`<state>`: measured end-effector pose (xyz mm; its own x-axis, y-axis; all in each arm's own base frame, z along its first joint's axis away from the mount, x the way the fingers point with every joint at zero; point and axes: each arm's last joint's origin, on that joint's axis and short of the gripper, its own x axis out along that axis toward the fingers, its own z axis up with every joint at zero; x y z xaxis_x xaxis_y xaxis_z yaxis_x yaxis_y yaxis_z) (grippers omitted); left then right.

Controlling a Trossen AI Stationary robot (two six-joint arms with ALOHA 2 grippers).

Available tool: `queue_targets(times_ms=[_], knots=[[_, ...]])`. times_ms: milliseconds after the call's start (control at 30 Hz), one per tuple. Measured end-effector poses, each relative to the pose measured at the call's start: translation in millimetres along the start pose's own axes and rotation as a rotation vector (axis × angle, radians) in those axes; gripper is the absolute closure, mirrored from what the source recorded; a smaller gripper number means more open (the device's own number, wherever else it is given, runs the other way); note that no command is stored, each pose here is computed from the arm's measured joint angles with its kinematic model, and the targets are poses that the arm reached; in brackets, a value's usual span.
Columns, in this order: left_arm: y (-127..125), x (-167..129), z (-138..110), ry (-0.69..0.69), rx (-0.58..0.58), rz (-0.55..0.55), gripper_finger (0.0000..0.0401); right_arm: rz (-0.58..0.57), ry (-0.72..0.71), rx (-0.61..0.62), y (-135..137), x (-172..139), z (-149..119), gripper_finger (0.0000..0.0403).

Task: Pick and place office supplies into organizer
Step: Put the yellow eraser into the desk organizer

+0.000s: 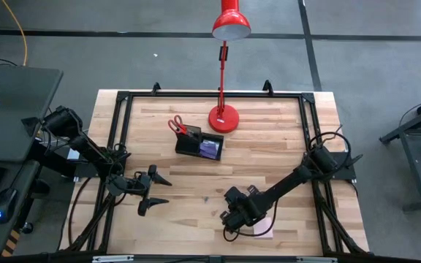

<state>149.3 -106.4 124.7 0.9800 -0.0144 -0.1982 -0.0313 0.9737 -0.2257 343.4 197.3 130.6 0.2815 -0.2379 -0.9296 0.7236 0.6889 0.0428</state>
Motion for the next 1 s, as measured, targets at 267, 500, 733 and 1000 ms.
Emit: queue_targets(times_ms=[267, 500, 733, 1000], knots=[[0.0, 0.0, 0.0, 0.0, 0.0, 0.0, 0.0089, 0.001, -0.06, -0.028, 1.0, 1.0, 1.0, 0.0388], [0.6, 0.0, -1.1, 0.009, 0.01, 0.008, 0.0089, 0.021, -0.185, -0.056, 10.2, -1.3, 7.8, 0.0402], [0.5, 0.0, -1.0, 0.007, -0.003, 0.008, 0.0089, 0.067, -0.184, -0.105, 22.0, -15.9, 13.5, 0.04], [0.6, 0.0, -1.2, 0.009, -0.01, 0.008, 0.0089, 0.083, -0.258, -0.147, 41.7, -69.0, 21.4, 0.0401]])
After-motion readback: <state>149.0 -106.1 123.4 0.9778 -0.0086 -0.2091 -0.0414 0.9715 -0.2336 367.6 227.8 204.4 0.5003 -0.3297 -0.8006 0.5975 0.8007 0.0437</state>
